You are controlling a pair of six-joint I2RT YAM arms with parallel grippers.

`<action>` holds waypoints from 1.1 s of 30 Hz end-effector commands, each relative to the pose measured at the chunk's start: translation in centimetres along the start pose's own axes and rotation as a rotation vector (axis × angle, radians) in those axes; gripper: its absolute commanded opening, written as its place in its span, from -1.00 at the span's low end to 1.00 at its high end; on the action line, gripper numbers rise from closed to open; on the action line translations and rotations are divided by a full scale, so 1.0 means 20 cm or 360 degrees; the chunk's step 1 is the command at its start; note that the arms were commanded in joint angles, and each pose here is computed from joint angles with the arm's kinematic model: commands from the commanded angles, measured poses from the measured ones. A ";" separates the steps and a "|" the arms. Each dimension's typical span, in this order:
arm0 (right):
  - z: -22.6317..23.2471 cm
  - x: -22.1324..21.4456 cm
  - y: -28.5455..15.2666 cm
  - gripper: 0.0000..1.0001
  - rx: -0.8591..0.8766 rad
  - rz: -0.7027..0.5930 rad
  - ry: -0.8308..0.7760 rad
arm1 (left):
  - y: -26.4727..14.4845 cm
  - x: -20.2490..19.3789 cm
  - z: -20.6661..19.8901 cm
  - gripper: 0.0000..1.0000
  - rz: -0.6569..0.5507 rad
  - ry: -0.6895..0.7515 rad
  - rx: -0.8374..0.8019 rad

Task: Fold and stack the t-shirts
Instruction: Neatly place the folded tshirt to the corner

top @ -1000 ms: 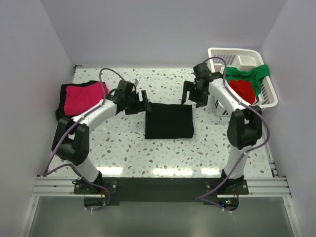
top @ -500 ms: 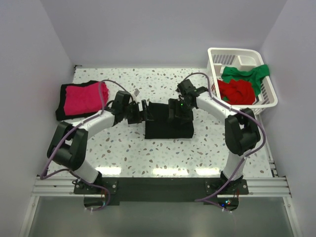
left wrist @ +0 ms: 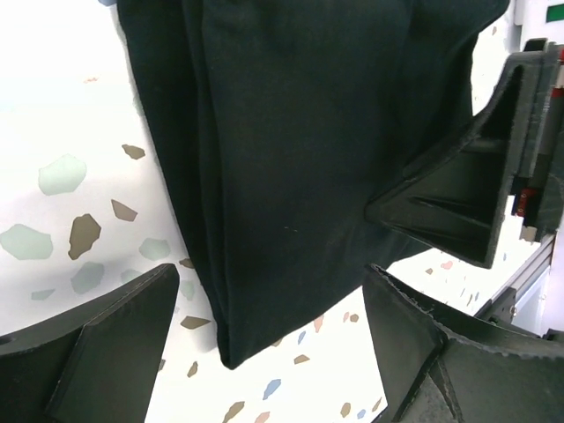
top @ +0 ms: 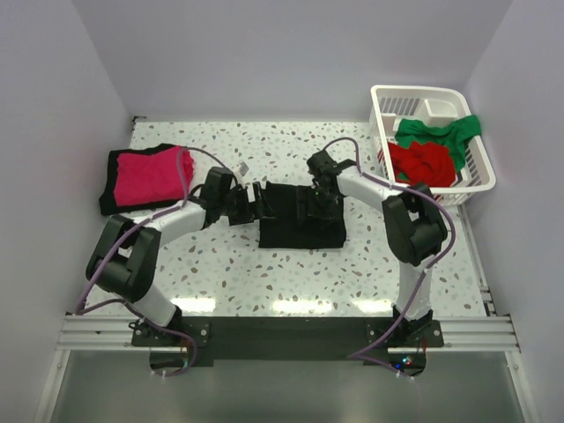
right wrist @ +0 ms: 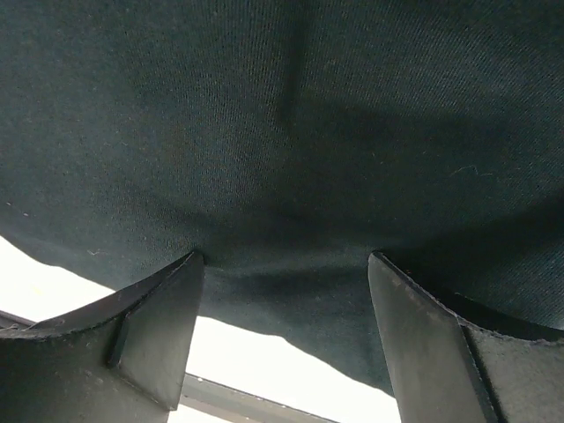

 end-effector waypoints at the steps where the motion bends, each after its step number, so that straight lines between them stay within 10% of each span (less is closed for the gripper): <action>1: -0.11 -0.05 0.10 0.57 -0.0138 0.0056 0.0003 | 0.03 0.04 0.01 0.80 -0.0082 -0.0003 -0.0027; 33: -0.07 -0.06 0.07 0.58 -0.0084 0.0122 -0.0054 | 0.44 -0.34 0.12 0.47 0.0226 -0.0079 0.0223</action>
Point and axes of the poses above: each gripper's point midway between its finger pads, its own y axis out along the fingers, its own z axis along the line the jaws close on, x = y × z, the point moved 3 cm from there along -y, back along the fingers, and after that the axes turned 9 degrees about y, right-handed, at the moved point
